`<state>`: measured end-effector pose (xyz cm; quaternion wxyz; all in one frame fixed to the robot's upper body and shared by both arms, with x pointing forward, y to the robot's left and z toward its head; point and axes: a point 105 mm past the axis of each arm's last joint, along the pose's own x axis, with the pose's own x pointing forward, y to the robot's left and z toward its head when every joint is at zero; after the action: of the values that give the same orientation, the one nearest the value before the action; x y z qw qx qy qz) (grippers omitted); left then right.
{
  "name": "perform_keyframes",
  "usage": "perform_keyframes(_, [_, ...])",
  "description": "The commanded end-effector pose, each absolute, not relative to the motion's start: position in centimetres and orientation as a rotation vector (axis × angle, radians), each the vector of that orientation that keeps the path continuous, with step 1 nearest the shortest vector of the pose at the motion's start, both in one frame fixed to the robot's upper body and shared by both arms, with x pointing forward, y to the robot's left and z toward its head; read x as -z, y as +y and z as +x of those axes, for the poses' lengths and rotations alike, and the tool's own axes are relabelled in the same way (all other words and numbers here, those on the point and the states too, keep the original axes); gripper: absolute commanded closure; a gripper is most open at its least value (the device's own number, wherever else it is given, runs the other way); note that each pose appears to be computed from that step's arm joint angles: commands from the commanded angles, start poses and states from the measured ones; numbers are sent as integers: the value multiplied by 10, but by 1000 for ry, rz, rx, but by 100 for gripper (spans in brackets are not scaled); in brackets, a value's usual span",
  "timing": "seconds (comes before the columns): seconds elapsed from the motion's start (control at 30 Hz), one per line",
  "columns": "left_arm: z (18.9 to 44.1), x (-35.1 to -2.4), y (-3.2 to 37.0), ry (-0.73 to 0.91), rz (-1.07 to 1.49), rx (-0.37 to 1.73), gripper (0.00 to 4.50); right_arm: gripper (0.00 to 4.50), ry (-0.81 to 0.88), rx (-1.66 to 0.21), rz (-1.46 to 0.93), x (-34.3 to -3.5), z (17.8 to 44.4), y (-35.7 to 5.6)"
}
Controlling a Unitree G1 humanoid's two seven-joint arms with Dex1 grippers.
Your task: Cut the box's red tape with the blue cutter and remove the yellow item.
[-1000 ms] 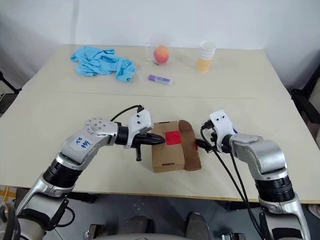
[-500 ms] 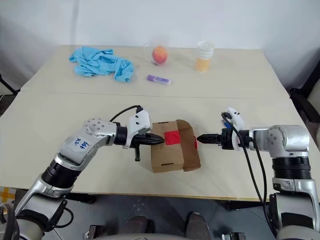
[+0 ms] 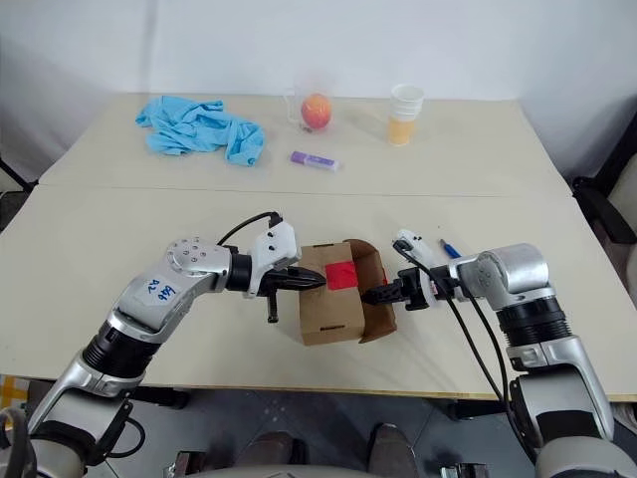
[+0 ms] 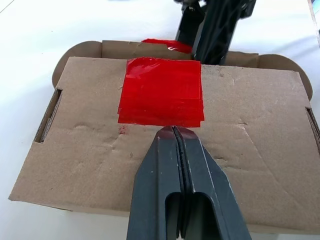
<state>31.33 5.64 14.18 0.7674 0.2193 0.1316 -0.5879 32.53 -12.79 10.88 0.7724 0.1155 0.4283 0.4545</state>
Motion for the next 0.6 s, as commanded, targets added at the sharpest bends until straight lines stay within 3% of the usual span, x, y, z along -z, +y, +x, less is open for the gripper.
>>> perform_keyframes(0.03, [310,-91,74,504,469,1229,450,336,937,-1006,286,-109,328,-122])
perform_keyframes(0.27, [313,-93,75,476,472,1229,450,336,1000,-996,235,-96,332,-117])
perform_keyframes(0.43, [313,-98,73,445,456,1255,450,447,987,-948,228,-104,339,-127])
perform_keyframes(0.6, [319,-102,65,376,421,1248,450,447,957,-863,258,-126,343,-148])
